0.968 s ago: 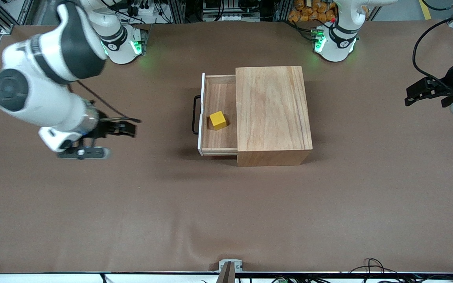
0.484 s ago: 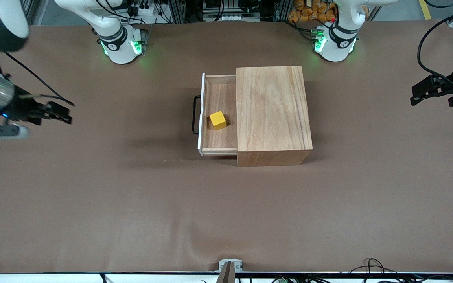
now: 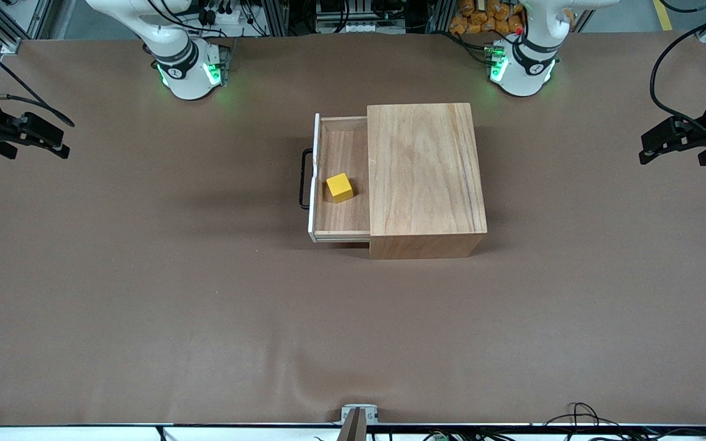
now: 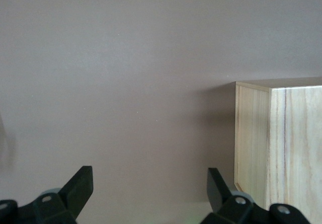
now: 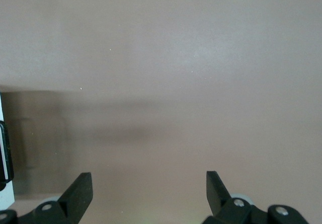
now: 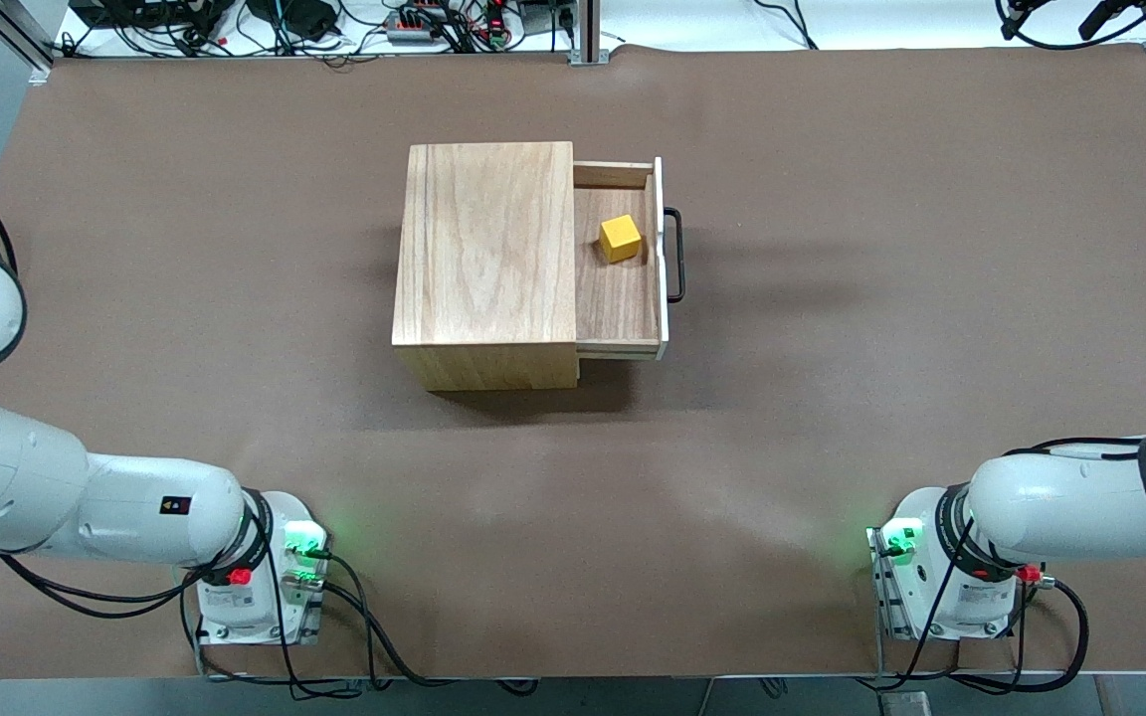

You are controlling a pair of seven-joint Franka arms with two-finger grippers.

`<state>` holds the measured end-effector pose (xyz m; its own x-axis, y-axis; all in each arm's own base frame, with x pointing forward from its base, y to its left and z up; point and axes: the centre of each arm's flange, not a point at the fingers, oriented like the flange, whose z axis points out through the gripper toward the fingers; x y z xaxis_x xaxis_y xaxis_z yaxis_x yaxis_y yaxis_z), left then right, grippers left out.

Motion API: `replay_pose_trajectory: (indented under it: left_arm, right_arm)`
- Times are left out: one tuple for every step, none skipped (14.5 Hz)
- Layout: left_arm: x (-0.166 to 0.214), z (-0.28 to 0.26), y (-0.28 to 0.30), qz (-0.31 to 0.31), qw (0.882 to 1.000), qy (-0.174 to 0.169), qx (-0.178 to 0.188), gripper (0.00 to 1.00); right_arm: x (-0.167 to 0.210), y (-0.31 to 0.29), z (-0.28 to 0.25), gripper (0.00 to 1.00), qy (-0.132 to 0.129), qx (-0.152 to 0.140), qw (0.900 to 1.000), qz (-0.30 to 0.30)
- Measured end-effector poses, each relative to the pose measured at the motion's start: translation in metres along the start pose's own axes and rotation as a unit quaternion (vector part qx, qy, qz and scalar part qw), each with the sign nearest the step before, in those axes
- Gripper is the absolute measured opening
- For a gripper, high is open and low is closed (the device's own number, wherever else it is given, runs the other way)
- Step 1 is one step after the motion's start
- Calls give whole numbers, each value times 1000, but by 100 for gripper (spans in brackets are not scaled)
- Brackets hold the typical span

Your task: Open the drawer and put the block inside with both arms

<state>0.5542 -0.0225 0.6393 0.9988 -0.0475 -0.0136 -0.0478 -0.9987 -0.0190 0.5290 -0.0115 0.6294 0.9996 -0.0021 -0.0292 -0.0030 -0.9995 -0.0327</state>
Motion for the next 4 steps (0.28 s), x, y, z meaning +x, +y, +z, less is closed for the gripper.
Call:
replay_pose_trajectory:
  left_arm:
    - [0,0,0,0,1000,0,0,100]
    - [0,0,0,0,1000,0,0,100]
    - [0,0,0,0,1000,0,0,100]
    - [0,0,0,0,1000,0,0,100]
  right_arm:
    - [-1,4,0,100,-1,0,1000,-5]
    - [-2,8,1,100,-6,1,1000,-7]
    - [-3,11,2,100,-11,1,1000,-8]
    - [-3,12,2,100,-13,1,1000,-10]
